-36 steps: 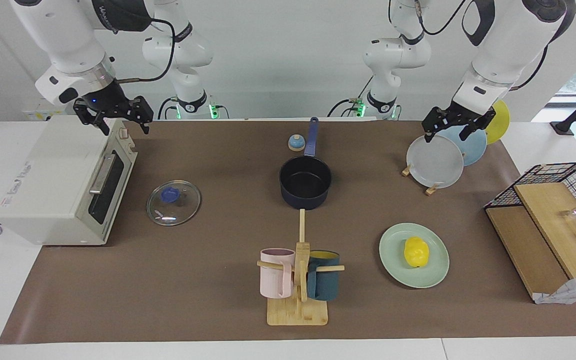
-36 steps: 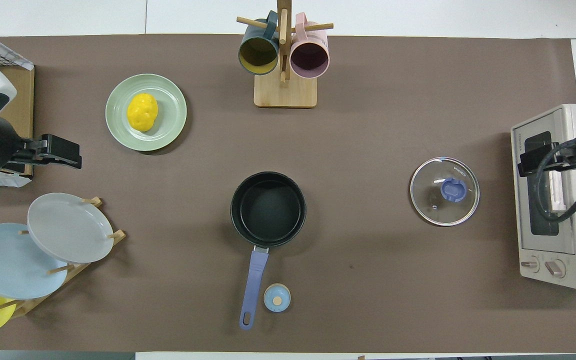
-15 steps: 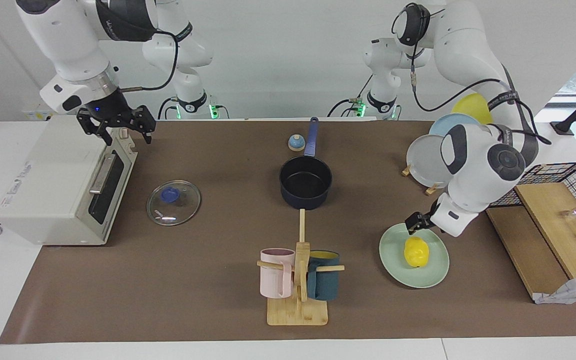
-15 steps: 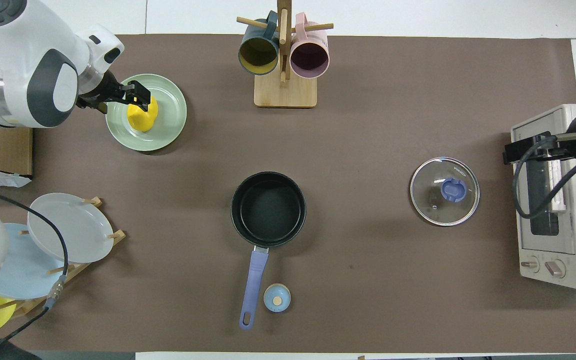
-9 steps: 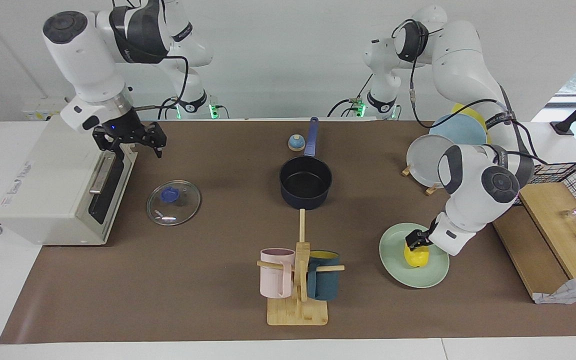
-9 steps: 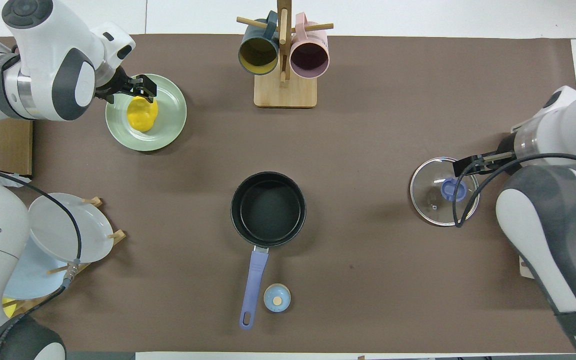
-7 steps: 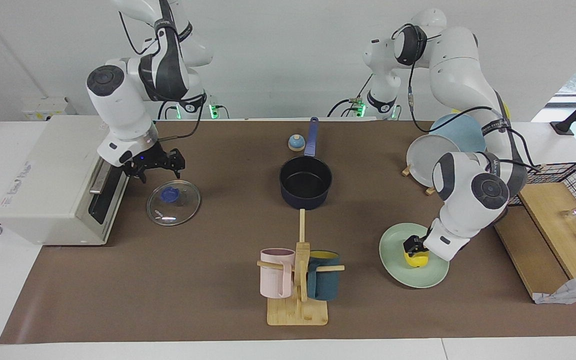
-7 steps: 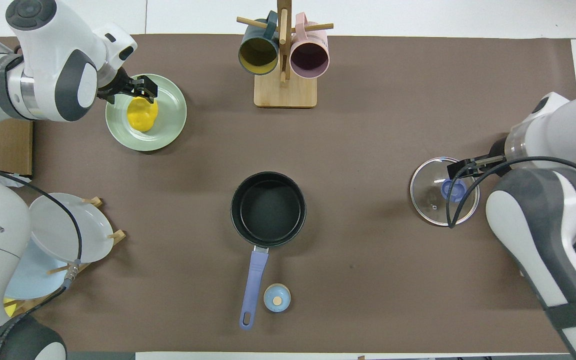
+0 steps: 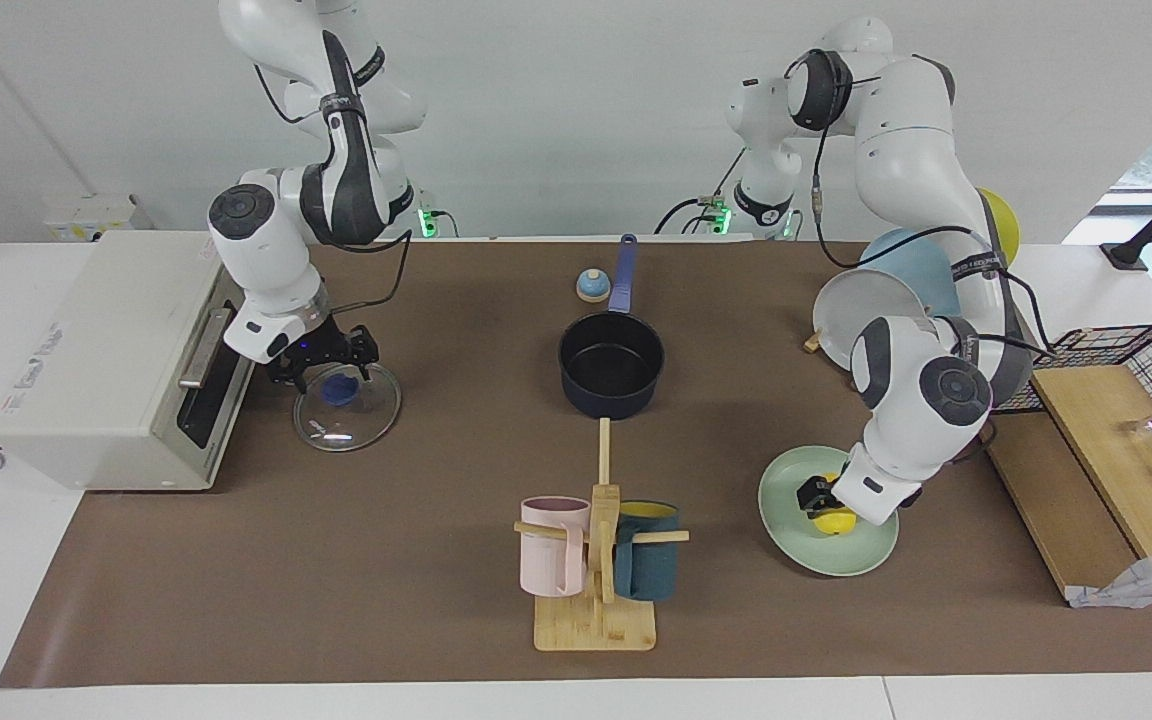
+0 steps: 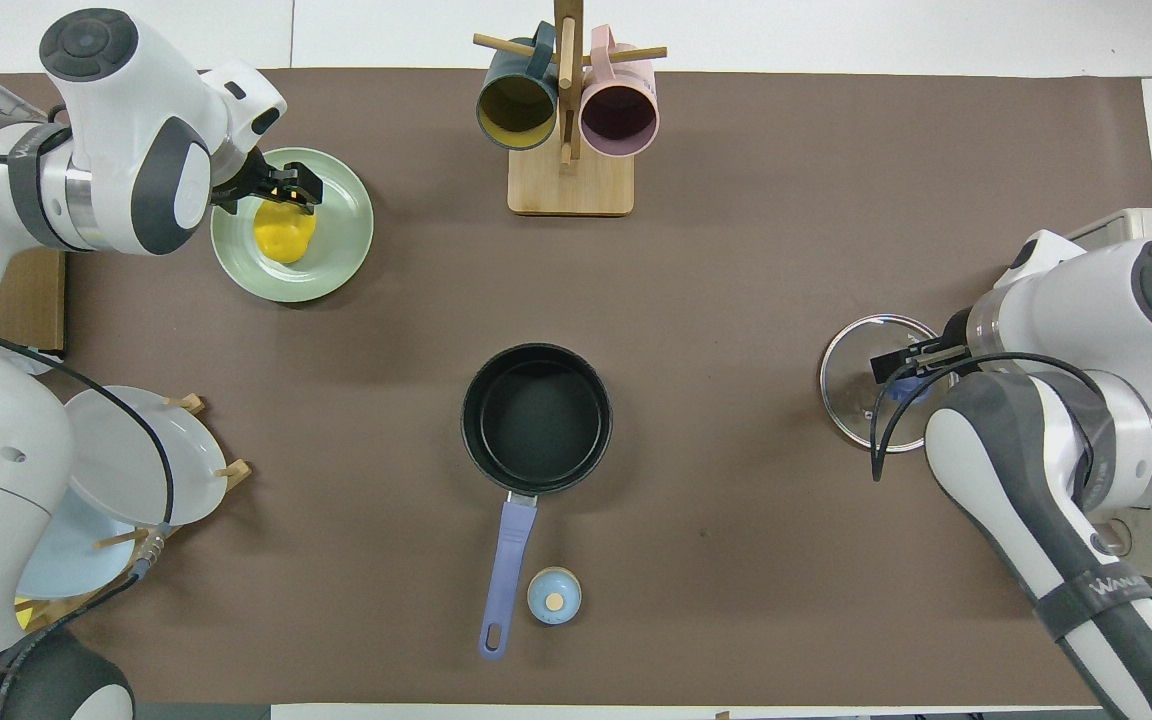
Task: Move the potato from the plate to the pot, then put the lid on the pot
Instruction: 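Grasp the yellow potato with the left gripper while the right gripper grasps the lid knob, then carry the yellow potato with the left gripper over the black saucepan, then release the potato into the saucepan and withdraw the left gripper, then carry the glass lid with the right gripper over the saucepan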
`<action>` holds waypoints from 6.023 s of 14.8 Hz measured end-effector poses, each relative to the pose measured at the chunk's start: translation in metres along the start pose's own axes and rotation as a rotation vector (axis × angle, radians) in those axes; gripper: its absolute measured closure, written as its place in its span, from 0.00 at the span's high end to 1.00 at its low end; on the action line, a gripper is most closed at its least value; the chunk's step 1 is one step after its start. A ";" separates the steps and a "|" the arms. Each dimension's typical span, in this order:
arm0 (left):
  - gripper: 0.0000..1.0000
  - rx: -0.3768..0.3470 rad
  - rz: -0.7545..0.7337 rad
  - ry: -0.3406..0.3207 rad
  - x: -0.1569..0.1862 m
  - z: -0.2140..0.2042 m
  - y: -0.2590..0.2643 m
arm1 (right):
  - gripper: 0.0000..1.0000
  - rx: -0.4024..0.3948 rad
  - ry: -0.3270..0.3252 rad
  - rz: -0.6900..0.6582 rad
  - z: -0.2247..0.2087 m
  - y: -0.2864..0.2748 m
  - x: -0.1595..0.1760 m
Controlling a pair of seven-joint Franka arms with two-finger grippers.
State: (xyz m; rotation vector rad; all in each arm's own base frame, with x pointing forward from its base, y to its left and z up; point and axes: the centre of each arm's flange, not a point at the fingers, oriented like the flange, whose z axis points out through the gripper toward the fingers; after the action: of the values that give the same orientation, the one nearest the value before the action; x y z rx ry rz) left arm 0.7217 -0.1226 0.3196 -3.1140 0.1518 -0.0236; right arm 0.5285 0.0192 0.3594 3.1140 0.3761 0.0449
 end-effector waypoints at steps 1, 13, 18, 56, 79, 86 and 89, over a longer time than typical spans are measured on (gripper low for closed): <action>0.94 0.000 0.004 -0.002 -0.001 0.001 0.002 | 0.96 -0.001 0.005 0.000 0.004 0.000 -0.002; 0.67 -0.104 -0.108 -0.076 -0.070 -0.207 0.062 | 0.92 0.004 -0.014 -0.043 0.042 -0.002 -0.011; 0.67 -0.084 -0.128 -0.077 -0.169 -0.189 0.218 | 0.89 0.012 -0.047 -0.056 0.042 0.004 -0.015; 1.00 -0.037 -0.111 -0.047 -0.219 -0.122 0.260 | 0.67 0.014 -0.052 -0.121 0.008 -0.011 0.021; 1.00 -0.031 0.003 -0.097 -0.184 -0.278 -0.014 | 0.67 0.029 0.015 0.149 -0.107 -0.338 0.052; 1.00 -0.037 0.005 -0.008 -0.180 -0.290 -0.012 | 0.67 0.042 0.030 0.169 -0.073 -0.408 0.053; 1.00 -0.037 0.003 -0.004 -0.181 -0.292 -0.013 | 0.67 0.017 0.023 0.175 -0.054 -0.414 0.062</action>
State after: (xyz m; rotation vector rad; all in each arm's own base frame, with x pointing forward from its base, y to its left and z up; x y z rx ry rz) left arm 0.5381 -0.0990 0.6092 -3.1503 0.1591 -0.0144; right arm 0.4883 0.4366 0.4120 3.1561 0.1044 0.0783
